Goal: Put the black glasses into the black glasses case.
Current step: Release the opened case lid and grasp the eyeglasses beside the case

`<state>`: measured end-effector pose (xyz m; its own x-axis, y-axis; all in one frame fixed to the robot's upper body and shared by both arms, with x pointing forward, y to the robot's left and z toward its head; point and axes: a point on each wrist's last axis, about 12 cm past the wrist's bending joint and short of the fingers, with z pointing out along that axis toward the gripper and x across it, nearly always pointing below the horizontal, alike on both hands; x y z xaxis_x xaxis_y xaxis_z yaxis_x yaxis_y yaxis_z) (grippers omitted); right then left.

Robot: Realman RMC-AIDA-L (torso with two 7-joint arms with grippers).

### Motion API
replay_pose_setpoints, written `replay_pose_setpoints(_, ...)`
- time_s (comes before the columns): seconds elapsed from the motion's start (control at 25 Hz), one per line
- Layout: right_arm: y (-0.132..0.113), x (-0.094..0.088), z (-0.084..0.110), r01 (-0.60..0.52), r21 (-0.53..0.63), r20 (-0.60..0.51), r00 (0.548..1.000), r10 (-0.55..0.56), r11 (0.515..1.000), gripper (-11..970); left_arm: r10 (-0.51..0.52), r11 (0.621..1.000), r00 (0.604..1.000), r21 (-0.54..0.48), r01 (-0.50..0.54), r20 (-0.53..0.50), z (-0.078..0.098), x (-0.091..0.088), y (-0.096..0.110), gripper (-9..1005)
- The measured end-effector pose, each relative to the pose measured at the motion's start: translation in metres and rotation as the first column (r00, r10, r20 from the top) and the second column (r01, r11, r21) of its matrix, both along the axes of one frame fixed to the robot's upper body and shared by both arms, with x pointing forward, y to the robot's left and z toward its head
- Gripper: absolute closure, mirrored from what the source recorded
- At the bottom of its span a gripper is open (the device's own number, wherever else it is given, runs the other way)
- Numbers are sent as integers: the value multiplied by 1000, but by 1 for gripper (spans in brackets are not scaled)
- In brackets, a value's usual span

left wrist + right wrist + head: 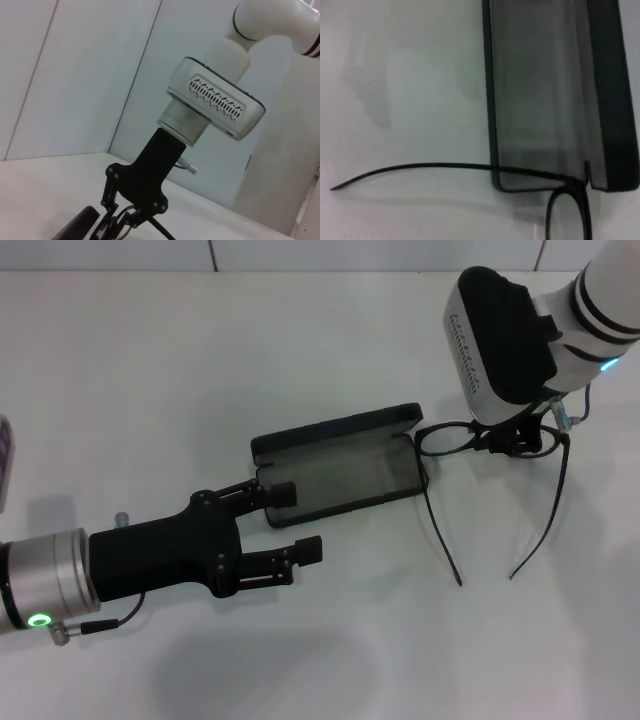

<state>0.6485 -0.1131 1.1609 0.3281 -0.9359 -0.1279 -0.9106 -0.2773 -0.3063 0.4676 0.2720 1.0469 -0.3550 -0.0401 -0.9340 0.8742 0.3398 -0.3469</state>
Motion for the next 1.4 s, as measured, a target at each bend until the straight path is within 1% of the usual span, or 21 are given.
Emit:
replay_pose_setpoints(0.36, -1, -4, 10, -19, -7, -15, 1000, 19, 1000, 809, 6, 1000, 1000, 0, -6, -4, -1, -2, 1, 160)
replay_pose_setpoints(0.52, -10, -10, 17, -17, -3, -43, 999, 16, 1000, 811, 2, 1000, 1000, -2, -2, -2, 0, -1, 1, 161)
replay_pose_setpoints(0.68, -23, -12, 24, 9, 6, -53, 999, -8, 1000, 807, 1, 1000, 1000, -6, -1, 2, 1, -1, 1, 161)
replay_pose_setpoints(0.88, -29, -13, 24, 29, 17, -65, 997, -28, 999, 803, -4, 1000, 1000, -5, 4, 7, 2, 2, 1, 161)
replay_pose_setpoints(1.08, -29, -12, 25, 52, 58, -72, 996, -47, 997, 798, -10, 1000, 1000, -5, 10, 9, 3, 3, -1, 161)
replay_pose_setpoints(1.28, -28, -11, 24, 66, 68, -76, 995, -60, 996, 769, -10, 1000, 1000, -3, 10, 8, 3, 3, -1, 162)
replay_pose_setpoints(1.4, -28, -9, 20, 73, 75, -61, 996, -68, 995, 752, -10, 1000, 1000, -3, 10, 8, 2, 3, -1, 162)
